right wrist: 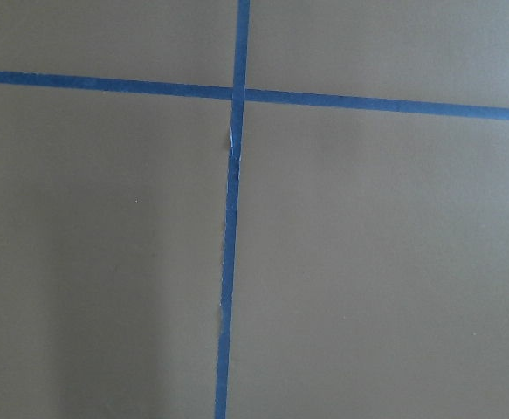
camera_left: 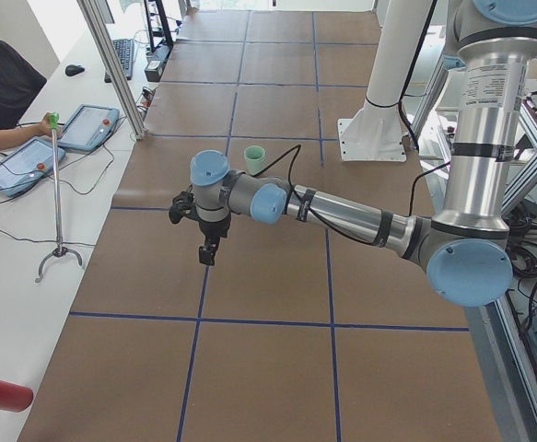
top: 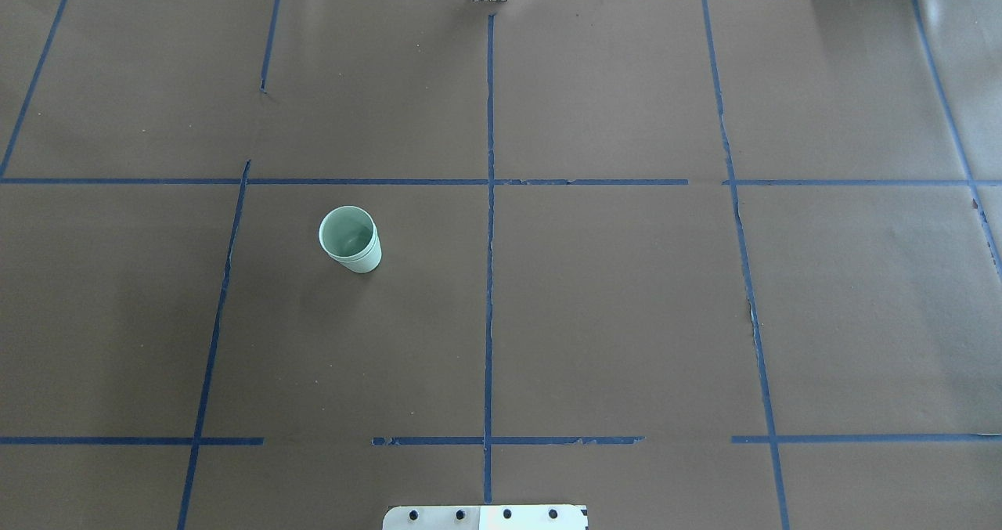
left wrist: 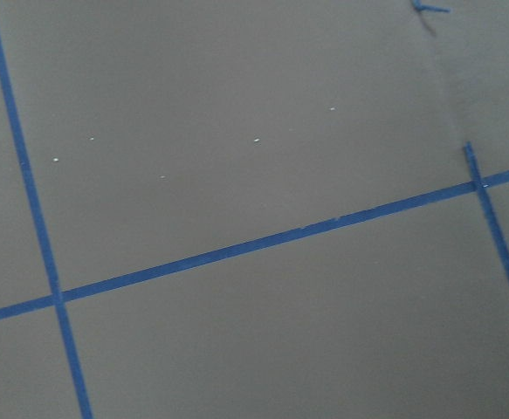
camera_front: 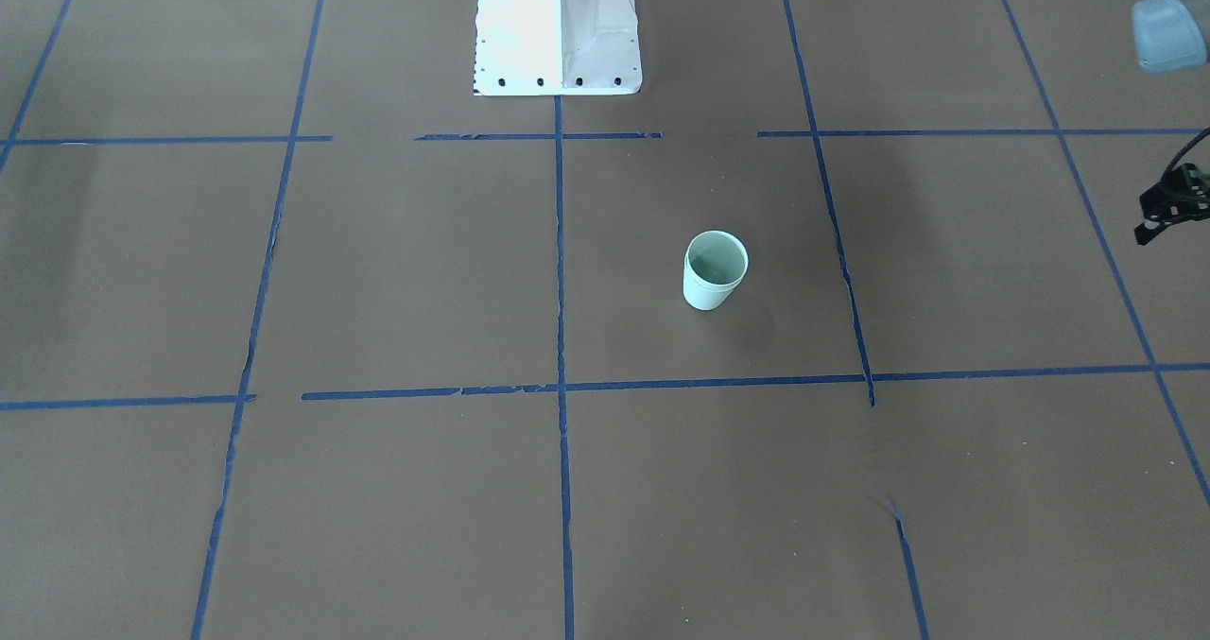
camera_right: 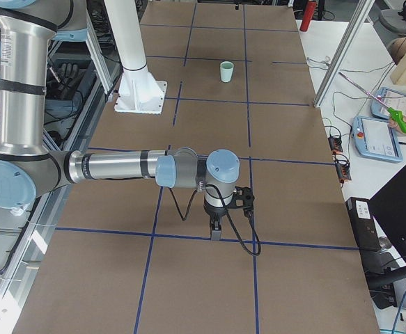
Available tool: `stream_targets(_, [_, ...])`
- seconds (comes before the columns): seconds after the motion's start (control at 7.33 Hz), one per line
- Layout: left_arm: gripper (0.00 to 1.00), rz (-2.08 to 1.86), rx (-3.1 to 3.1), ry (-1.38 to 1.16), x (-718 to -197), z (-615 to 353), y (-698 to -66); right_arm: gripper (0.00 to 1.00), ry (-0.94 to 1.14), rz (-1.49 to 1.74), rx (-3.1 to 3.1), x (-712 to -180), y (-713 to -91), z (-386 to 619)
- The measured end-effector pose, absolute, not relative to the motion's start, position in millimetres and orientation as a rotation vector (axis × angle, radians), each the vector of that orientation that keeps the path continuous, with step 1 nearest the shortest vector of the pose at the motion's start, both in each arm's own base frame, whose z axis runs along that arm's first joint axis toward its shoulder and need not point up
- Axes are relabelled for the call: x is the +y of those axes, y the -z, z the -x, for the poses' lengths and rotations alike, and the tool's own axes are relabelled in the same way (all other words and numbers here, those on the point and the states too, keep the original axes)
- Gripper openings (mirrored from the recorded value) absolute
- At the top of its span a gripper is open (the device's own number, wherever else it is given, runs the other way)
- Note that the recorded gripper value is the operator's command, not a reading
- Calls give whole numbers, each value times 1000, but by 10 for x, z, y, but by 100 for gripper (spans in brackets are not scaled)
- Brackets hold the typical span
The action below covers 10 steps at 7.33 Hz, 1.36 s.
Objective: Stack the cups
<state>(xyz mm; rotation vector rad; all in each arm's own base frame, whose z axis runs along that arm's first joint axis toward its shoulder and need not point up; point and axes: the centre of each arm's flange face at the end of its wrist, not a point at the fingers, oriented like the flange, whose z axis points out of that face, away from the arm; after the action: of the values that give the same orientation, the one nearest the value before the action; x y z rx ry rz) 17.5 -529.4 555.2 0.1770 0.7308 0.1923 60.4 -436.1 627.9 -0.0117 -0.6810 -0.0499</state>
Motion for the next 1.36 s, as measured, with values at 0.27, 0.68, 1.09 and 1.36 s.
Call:
stream_targets(0.27, [100,-131,711,-156,-5267,418,-6150,100,50,12,-681,-4361,-6280,-604])
stream_targets(0.68, [100,-37,712,-84,-5156,688,-6379,100,50,12,-681,-4361,-6278,-604])
stream_targets(1.09, [100,-15,740,-53,-5108,780,-6285,100,50,13,-681,-4360,-6280,-604])
stream_targets(1.36, [100,-20,811,-48,-5127,731,-6229,100,50,12,-681,-4361,-6280,-604])
